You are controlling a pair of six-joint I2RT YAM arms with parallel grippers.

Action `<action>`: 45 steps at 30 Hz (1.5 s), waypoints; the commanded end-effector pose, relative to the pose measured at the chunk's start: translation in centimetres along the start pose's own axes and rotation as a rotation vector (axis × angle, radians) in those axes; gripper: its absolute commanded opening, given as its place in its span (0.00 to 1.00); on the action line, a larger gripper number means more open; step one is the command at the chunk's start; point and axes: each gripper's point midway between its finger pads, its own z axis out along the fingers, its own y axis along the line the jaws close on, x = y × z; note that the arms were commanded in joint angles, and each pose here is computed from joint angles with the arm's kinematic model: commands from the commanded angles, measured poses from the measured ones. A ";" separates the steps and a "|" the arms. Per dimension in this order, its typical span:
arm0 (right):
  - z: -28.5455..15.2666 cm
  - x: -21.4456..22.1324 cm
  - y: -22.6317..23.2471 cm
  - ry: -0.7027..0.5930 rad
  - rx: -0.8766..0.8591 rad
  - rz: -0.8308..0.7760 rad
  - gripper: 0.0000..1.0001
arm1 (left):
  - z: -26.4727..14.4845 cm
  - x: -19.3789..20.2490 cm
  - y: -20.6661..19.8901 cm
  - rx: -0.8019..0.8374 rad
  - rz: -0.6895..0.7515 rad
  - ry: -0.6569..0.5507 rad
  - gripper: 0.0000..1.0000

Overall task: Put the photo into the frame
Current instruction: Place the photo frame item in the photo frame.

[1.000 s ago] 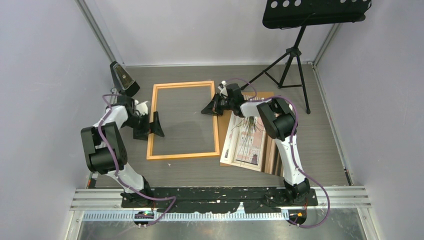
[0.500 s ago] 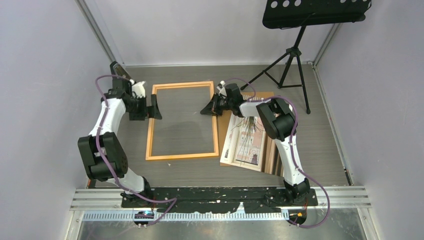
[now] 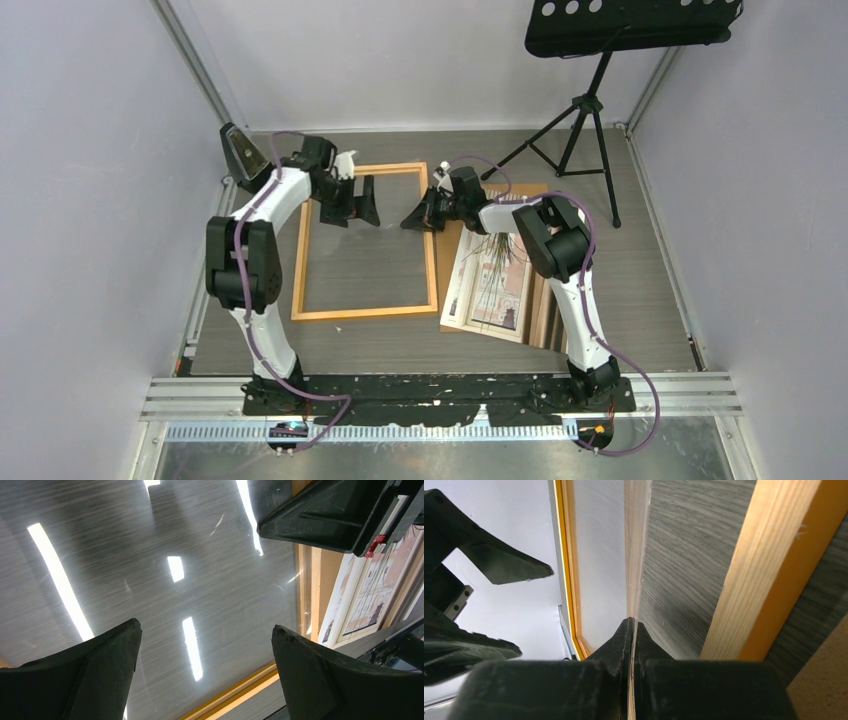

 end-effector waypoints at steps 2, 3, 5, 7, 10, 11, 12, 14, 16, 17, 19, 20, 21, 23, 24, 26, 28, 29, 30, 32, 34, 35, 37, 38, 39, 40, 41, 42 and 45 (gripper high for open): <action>0.4 0.2 1.1 0.008 -0.006 -0.038 0.06 | 1.2 -2.2 -2.7 0.015 0.002 -0.048 1.00; 0.4 0.2 1.1 0.007 -0.006 -0.040 0.06 | 1.6 -2.3 -3.0 0.020 0.001 -0.046 1.00; 0.4 0.1 1.2 0.007 -0.006 -0.039 0.06 | 2.4 -2.4 -3.4 0.030 -0.006 -0.035 1.00; 0.4 0.1 1.1 0.007 -0.005 -0.039 0.06 | 3.0 -2.3 -3.7 0.037 -0.018 -0.029 1.00; 0.5 0.2 0.9 0.008 -0.002 -0.037 0.06 | 4.1 -2.1 -4.2 0.050 -0.022 -0.014 1.00; 0.5 0.2 0.9 0.010 -0.002 -0.035 0.06 | 4.4 -2.0 -4.3 0.048 -0.022 -0.008 1.00; 0.5 0.3 0.8 0.010 -0.001 -0.034 0.06 | 4.7 -1.9 -4.4 0.048 -0.022 -0.005 0.99; 0.6 0.3 0.7 0.011 0.000 -0.031 0.06 | 5.2 -1.8 -4.4 0.041 -0.026 -0.005 1.00; 0.5 0.3 0.7 0.010 0.000 -0.031 0.06 | 5.6 -1.7 -4.4 0.033 -0.029 -0.010 1.00; 0.5 0.3 0.7 0.010 0.000 -0.032 0.06 | 5.7 -1.6 -4.4 0.032 -0.032 -0.009 1.00; 0.5 0.3 0.8 0.010 -0.001 -0.035 0.06 | 5.9 -1.6 -4.5 0.031 -0.033 -0.010 1.00; 0.5 0.3 0.8 0.011 -0.001 -0.036 0.06 | 6.0 -1.6 -4.6 0.029 -0.031 -0.009 1.00; 0.5 0.4 0.8 0.011 -0.001 -0.036 0.06 | 6.2 -1.5 -4.7 0.028 -0.030 -0.009 1.00; 0.4 0.3 0.8 0.009 -0.001 -0.035 0.06 | 6.4 -1.5 -4.9 0.031 -0.028 -0.010 1.00; 0.4 0.3 0.8 0.009 0.000 -0.035 0.06 | 6.5 -1.5 -5.0 0.031 -0.030 -0.009 0.99; 0.4 0.4 0.8 0.009 0.001 -0.034 0.06 | 6.9 -1.3 -5.1 0.039 -0.041 0.001 0.99; 0.4 0.4 0.8 0.010 0.000 -0.035 0.06 | 7.3 -1.1 -5.1 0.043 -0.050 0.010 1.00; 0.4 0.4 0.8 0.010 0.001 -0.034 0.06 | 7.4 -1.0 -5.1 0.043 -0.050 0.014 1.00; 0.4 0.4 0.8 0.009 0.001 -0.033 0.06 | 7.5 -0.9 -5.2 0.044 -0.049 0.017 1.00; 0.4 0.4 0.8 0.008 0.000 -0.033 0.06 | 7.8 -0.7 -5.2 0.042 -0.048 0.019 1.00; 0.4 0.5 0.7 0.009 0.000 -0.030 0.06 | 8.0 -0.5 -5.2 0.042 -0.052 0.025 1.00; 0.4 0.5 0.7 0.009 0.000 -0.028 0.06 | 8.1 -0.6 -5.3 0.043 -0.054 0.024 1.00; 0.4 0.5 0.8 0.009 -0.001 -0.029 0.06 | 8.1 -0.6 -5.3 0.044 -0.053 0.022 1.00; 0.3 0.4 0.8 0.007 -0.001 -0.030 0.06 | 8.2 -0.7 -5.3 0.044 -0.053 0.022 0.99; 0.3 0.5 0.8 0.007 -0.001 -0.032 0.06 | 8.3 -0.6 -5.3 0.043 -0.053 0.025 1.00; 0.3 0.5 0.8 0.007 -0.001 -0.033 0.06 | 8.3 -0.6 -5.3 0.042 -0.054 0.026 1.00; 0.3 0.4 0.8 0.006 -0.001 -0.033 0.06 | 8.5 -0.5 -5.3 0.042 -0.057 0.031 1.00; 0.3 0.5 0.8 0.006 0.000 -0.034 0.06 | 8.6 -0.4 -5.2 0.041 -0.059 0.036 1.00; 0.2 0.5 0.8 0.008 0.002 -0.035 0.06 | 9.0 0.1 -5.1 0.043 -0.070 0.051 1.00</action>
